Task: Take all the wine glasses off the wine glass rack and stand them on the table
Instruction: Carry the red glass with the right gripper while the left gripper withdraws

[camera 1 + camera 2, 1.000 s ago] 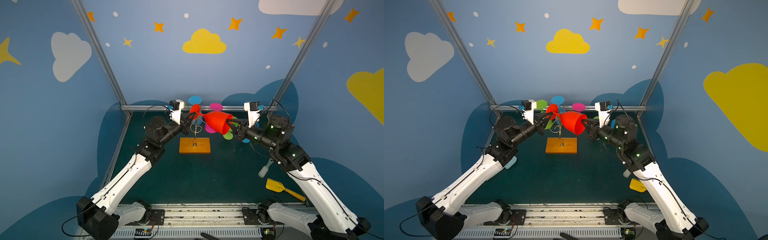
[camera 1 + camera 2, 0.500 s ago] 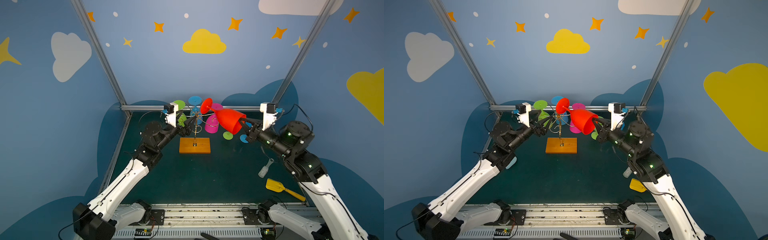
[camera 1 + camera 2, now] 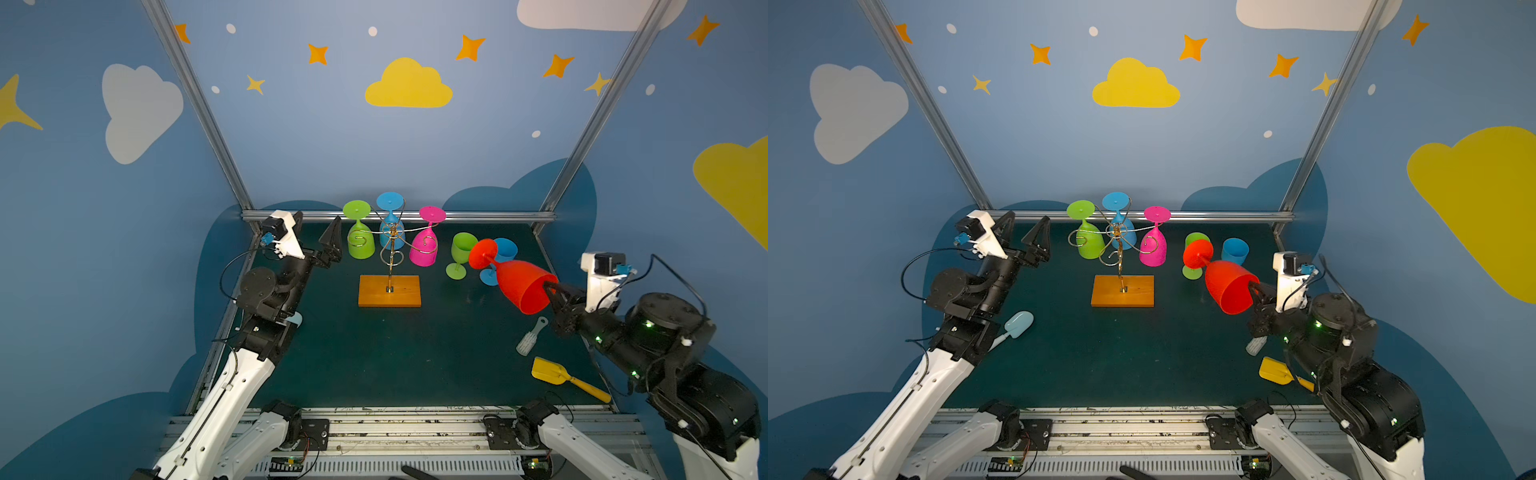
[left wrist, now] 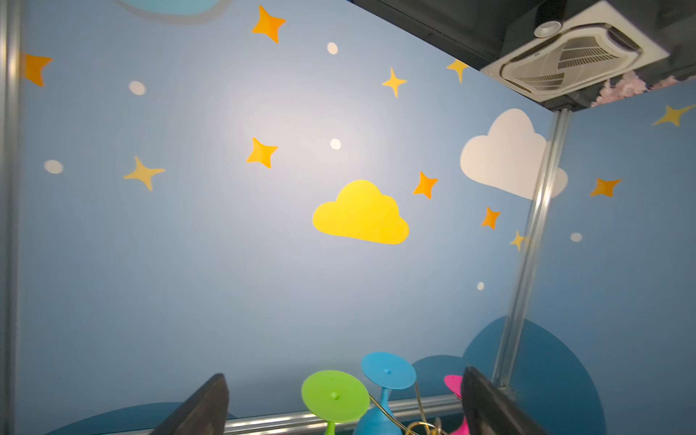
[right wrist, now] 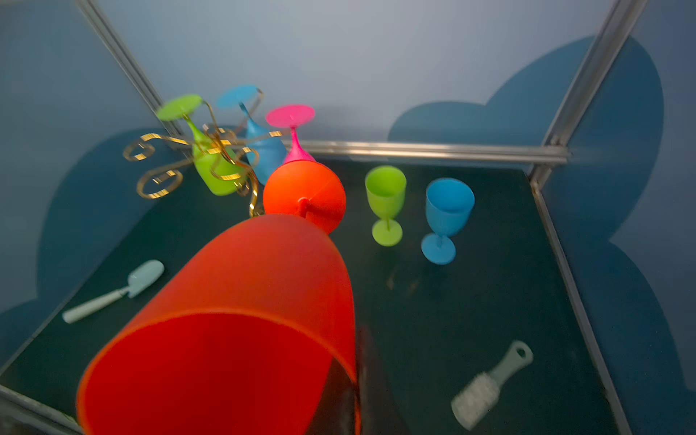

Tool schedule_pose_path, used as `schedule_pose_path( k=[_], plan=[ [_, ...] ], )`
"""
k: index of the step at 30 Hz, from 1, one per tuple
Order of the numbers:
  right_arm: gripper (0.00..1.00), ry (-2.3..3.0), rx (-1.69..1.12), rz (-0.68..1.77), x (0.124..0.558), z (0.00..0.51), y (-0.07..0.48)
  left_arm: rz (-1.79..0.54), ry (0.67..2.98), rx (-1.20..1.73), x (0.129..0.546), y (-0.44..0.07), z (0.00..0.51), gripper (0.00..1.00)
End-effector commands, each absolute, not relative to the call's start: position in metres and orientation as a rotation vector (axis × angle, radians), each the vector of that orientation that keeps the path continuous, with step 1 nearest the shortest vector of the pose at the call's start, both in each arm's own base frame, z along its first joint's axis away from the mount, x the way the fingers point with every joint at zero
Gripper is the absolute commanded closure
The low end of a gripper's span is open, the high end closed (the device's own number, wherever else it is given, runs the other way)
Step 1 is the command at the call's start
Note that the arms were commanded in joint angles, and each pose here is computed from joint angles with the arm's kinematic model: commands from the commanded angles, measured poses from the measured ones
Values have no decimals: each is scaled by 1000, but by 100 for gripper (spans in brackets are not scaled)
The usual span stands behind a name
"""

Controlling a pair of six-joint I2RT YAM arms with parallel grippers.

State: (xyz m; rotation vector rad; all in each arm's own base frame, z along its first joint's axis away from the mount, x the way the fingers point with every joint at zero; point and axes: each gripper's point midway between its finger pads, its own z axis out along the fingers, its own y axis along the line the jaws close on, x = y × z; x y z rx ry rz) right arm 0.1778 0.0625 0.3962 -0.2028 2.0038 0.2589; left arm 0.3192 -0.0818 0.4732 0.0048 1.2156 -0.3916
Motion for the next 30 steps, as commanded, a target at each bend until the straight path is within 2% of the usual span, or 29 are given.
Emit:
schedule_pose_path(
  k=[1, 9, 16, 21, 30],
  plan=[
    [100, 2230, -219, 44, 180, 340, 44, -385, 1186, -81, 320, -63, 476, 4],
    [100, 2494, -194, -102, 217, 277, 36, -358, 1221, -92, 318, -53, 460, 3],
    [100, 2569, 16, -97, 249, 246, 3, -340, 1229, -89, 316, -49, 456, 3],
    [100, 2588, 157, -246, 274, 240, -32, -324, 1247, -104, 316, -45, 447, 3],
    [100, 2565, 349, -262, 318, 228, -70, -347, 1264, -159, 319, -33, 438, 3]
  ],
)
